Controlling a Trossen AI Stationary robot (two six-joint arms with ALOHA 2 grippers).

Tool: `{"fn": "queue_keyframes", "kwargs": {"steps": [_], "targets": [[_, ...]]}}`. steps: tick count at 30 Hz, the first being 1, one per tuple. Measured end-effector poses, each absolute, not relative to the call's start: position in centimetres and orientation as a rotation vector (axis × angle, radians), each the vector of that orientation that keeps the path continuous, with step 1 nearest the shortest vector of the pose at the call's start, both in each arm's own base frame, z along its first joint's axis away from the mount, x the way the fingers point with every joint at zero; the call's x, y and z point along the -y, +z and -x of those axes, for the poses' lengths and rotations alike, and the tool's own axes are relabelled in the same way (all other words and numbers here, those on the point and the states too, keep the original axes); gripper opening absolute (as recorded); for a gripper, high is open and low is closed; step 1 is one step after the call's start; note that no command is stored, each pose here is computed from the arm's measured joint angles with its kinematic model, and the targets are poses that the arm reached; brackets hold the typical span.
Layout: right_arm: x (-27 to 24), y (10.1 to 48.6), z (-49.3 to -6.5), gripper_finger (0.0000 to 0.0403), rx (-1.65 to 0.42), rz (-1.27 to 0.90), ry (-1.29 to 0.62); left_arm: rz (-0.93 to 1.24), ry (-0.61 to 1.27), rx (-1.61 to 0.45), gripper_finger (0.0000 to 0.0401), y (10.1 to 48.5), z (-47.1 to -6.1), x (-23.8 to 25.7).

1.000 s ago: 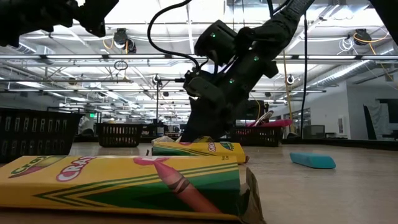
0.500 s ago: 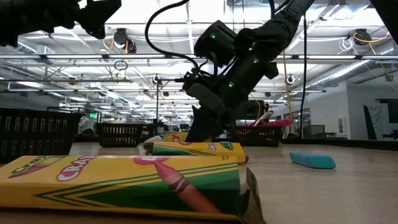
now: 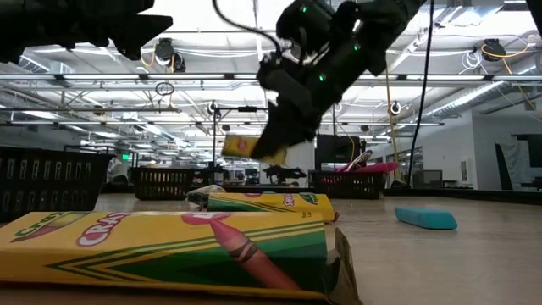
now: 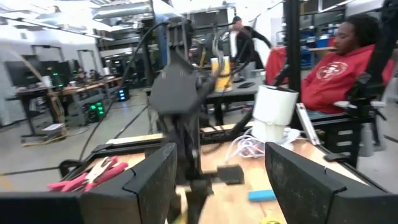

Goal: Pick & Place School Supplies
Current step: Put the yellow crayon box into the middle black bin

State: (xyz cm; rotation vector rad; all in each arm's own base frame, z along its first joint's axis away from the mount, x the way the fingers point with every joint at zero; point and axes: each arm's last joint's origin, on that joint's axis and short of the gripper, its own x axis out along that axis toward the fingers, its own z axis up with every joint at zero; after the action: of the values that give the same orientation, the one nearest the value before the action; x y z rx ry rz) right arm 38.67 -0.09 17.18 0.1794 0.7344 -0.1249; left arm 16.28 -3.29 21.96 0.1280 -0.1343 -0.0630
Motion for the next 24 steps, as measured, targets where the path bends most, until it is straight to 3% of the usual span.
{"fn": "queue_keyframes", "kwargs": {"steps": [12,24], "targets": [[2.8,24.4,-38.9,0.0051,-0.294,-0.041,-0.17,-0.05,0.126,0.077,0.0248,21.4,-16.6,1.6],[3.6,26.1,-39.9,0.0051,-0.165,0.009,-0.127,0.028,0.188,0.163,0.0248,21.5,-17.8,-1.5]]}}
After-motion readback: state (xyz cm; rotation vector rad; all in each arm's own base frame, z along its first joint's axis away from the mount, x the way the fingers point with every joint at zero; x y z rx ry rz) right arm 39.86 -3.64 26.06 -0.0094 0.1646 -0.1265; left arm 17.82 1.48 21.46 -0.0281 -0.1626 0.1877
